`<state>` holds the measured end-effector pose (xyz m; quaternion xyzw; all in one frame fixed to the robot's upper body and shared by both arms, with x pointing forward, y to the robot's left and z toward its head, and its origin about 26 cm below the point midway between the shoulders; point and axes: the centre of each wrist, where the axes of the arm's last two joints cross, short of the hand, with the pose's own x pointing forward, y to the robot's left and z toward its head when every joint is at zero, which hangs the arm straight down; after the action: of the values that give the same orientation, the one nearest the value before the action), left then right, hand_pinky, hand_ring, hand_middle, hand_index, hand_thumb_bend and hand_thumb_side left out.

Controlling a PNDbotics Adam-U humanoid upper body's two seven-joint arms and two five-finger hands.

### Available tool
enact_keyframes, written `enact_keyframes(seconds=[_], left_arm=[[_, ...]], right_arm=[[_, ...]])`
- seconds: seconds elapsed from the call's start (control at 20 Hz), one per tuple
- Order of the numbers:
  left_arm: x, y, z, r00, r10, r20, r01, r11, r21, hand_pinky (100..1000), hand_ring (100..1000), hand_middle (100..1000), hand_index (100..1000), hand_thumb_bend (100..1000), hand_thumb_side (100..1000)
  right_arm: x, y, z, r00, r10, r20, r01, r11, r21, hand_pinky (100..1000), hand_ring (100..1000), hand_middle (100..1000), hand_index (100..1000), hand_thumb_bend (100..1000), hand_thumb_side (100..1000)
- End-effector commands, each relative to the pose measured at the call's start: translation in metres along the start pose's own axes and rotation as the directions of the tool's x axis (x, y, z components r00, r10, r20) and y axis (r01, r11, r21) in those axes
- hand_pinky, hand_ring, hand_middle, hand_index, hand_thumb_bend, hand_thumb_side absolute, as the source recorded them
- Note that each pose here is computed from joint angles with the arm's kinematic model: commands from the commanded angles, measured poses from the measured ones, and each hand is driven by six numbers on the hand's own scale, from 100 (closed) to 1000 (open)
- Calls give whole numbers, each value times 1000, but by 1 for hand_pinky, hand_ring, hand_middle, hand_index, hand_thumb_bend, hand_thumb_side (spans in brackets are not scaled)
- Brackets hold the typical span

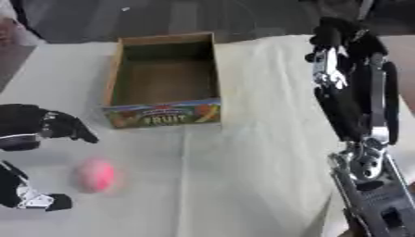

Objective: Pick up objects on the table and place them in the box.

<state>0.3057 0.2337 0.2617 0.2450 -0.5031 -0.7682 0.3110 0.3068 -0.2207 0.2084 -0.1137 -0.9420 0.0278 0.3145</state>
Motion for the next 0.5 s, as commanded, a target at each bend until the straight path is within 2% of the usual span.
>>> enact_keyframes(seconds=[0.05, 0.5], left_arm=[[-6, 3, -2, 998, -25, -55, 25, 1000, 0, 730, 802, 807, 918, 535, 601], [-22, -4, -21, 994, -32, -108, 30, 999, -16, 734, 807, 809, 918, 527, 594]], right_arm=[[6, -2, -4, 1000, -4, 30, 4, 1000, 9, 572, 776, 540, 734, 100, 588], [6, -3, -4, 1000, -5, 27, 5, 1000, 13, 572, 777, 540, 734, 100, 588]])
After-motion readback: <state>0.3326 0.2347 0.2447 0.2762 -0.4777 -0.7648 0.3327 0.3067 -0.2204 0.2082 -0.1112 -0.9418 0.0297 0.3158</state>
